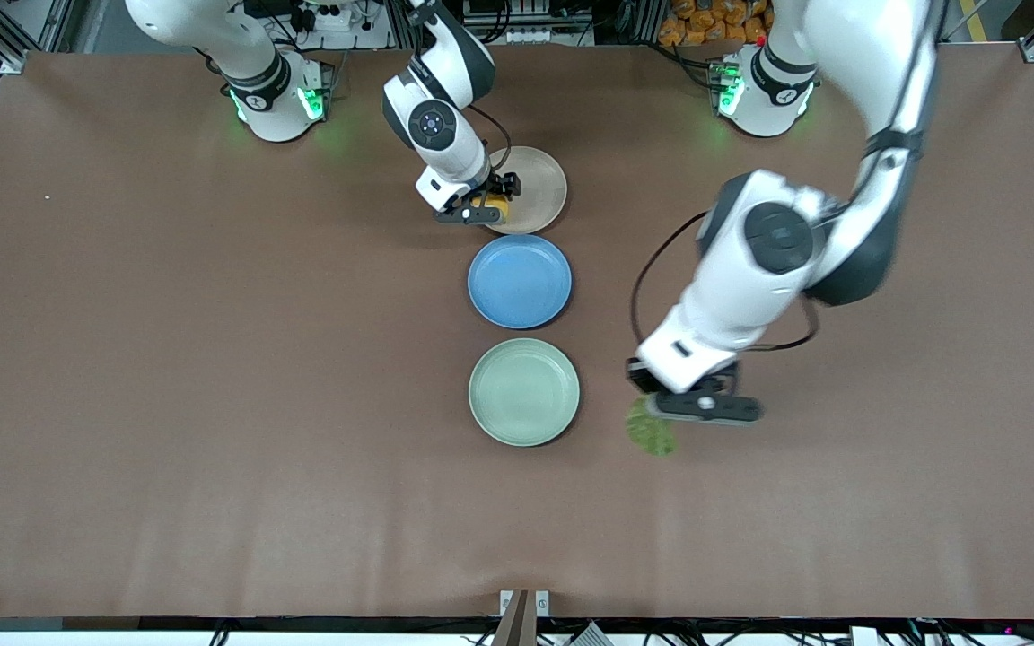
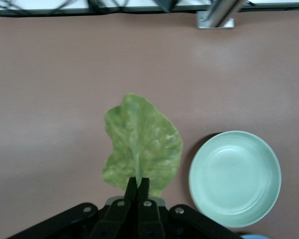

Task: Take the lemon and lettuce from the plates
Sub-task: 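Carry the lettuce aside with the left gripper while the right gripper grasps the lemon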

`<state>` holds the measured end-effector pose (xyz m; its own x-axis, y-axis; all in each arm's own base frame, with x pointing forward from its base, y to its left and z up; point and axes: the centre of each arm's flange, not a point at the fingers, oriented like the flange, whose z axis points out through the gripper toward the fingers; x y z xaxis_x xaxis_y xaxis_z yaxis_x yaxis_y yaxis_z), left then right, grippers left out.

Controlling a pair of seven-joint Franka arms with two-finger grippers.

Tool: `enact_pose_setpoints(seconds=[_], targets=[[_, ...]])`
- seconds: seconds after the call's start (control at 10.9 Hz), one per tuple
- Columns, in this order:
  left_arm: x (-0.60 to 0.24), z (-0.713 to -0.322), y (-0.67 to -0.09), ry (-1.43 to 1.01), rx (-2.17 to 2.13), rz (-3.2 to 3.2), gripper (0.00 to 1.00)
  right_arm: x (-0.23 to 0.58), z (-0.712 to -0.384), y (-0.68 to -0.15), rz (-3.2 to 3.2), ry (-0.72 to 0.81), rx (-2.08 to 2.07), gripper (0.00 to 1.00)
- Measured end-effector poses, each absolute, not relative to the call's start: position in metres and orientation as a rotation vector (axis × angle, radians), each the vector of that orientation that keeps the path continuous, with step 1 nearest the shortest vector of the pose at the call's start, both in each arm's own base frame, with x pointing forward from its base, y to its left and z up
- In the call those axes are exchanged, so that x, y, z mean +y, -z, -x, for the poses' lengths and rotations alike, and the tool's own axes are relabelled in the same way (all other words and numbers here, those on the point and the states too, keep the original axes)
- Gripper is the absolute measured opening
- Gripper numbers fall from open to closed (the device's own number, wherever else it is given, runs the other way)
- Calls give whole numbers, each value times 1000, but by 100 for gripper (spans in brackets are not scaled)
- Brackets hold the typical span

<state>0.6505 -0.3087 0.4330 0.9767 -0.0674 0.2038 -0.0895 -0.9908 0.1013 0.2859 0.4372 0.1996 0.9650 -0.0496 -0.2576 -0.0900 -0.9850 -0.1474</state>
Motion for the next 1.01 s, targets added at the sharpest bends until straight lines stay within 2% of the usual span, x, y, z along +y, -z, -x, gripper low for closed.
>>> enact_pose_setpoints(seconds=[0.09,0.28,0.74,1.01], targets=[[-285,-651,-448,-265,-117,-3037,2,439,-285,-200,2952,-364,101,74],[-240,-656,-456,-184,-111,-3075,2,445,-280,-201,2946,-330,82,74],[-138,-664,-406,-4,-146,-3119,2,447,-281,-205,2945,-337,117,74],[-86,-669,-384,51,-175,-3119,2,419,-313,-236,2994,-434,135,74]])
